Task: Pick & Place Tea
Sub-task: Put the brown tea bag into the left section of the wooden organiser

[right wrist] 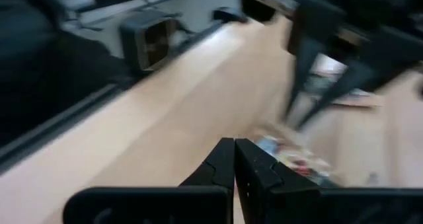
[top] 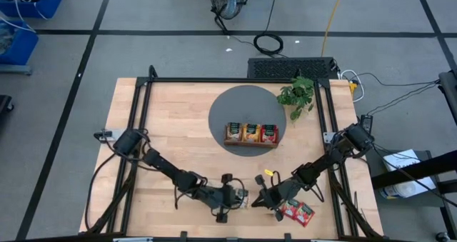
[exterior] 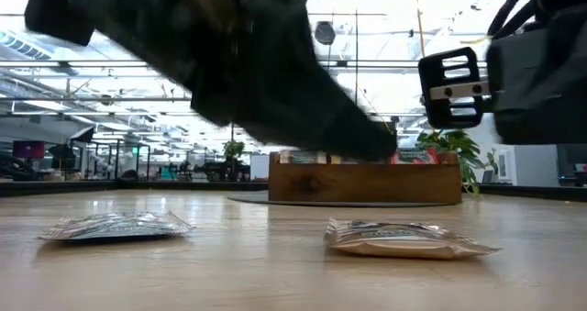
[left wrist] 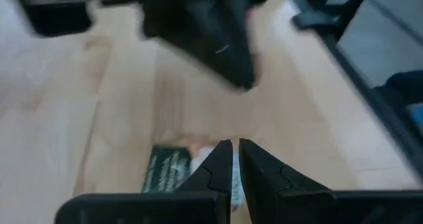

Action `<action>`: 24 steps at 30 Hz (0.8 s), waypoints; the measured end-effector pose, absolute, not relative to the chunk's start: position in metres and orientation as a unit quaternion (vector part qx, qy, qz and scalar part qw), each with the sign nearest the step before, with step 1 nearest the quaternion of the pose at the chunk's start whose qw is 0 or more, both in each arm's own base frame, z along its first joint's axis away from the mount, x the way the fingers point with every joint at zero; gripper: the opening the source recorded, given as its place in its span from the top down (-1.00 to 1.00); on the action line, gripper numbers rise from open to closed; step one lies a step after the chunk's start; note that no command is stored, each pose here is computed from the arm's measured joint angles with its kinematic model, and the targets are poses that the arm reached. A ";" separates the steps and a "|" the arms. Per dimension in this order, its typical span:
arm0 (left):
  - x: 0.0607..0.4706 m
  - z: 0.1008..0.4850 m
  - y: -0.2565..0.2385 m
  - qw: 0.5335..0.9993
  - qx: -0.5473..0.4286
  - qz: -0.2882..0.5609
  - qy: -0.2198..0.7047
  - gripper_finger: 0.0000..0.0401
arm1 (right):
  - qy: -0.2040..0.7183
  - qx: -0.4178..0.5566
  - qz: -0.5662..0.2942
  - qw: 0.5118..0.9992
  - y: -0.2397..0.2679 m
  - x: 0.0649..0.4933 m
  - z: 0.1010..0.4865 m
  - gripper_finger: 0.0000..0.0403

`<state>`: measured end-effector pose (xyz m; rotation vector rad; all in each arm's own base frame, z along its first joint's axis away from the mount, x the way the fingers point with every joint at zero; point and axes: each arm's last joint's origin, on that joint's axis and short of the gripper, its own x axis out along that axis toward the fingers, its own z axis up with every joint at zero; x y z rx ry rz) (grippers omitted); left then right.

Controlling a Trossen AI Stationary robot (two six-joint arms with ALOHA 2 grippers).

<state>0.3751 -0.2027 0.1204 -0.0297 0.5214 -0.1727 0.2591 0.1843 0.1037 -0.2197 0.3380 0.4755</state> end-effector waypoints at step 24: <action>0.374 0.118 -0.185 0.954 -0.028 0.005 0.300 0.82 | 0.313 -0.100 0.192 0.925 0.183 0.290 0.079 1.00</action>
